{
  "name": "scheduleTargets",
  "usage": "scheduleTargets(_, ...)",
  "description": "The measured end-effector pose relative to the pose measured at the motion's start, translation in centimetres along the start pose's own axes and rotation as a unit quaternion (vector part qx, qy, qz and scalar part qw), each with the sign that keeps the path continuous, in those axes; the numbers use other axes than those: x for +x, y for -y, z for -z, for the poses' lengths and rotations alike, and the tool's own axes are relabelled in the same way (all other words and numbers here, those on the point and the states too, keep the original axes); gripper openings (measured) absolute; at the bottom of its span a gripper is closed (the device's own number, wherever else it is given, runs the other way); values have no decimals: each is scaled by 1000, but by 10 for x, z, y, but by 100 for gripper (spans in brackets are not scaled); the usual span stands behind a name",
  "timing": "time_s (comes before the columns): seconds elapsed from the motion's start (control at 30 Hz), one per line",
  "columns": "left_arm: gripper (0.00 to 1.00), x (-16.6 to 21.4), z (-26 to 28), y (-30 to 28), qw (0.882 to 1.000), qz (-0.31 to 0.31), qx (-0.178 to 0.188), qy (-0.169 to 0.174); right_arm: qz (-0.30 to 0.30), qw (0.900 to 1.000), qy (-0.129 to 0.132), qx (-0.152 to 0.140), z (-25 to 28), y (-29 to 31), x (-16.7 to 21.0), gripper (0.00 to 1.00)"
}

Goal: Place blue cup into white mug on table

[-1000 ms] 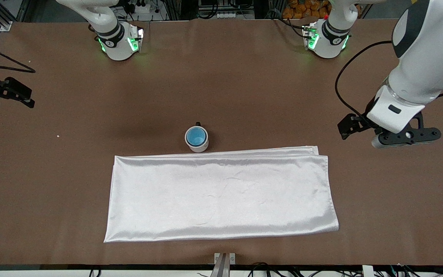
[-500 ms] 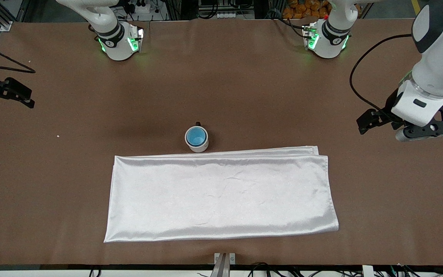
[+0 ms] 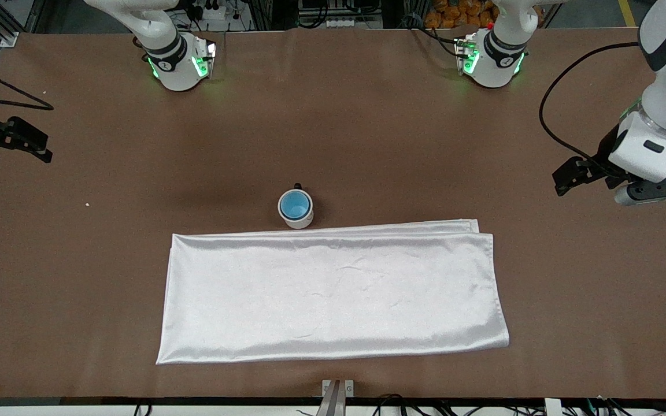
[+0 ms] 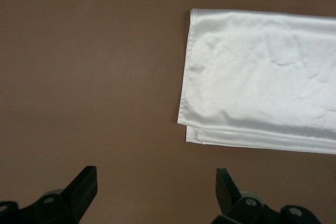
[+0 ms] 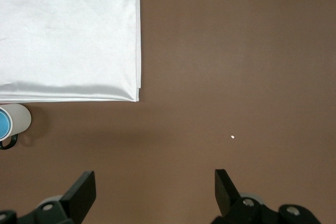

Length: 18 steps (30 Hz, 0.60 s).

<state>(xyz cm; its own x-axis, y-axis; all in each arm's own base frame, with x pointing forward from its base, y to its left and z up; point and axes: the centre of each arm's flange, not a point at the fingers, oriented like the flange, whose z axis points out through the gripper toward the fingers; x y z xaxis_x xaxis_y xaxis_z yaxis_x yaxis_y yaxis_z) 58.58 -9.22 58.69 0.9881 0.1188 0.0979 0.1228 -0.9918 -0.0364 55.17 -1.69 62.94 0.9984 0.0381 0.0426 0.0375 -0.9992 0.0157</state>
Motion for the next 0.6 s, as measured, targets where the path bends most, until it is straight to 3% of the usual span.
scheduleTargets(0.6, 100, -3, 27, 11, 1000, -18, 3, -1, -1, 1000, 1, 0, -1, -1, 0, 100)
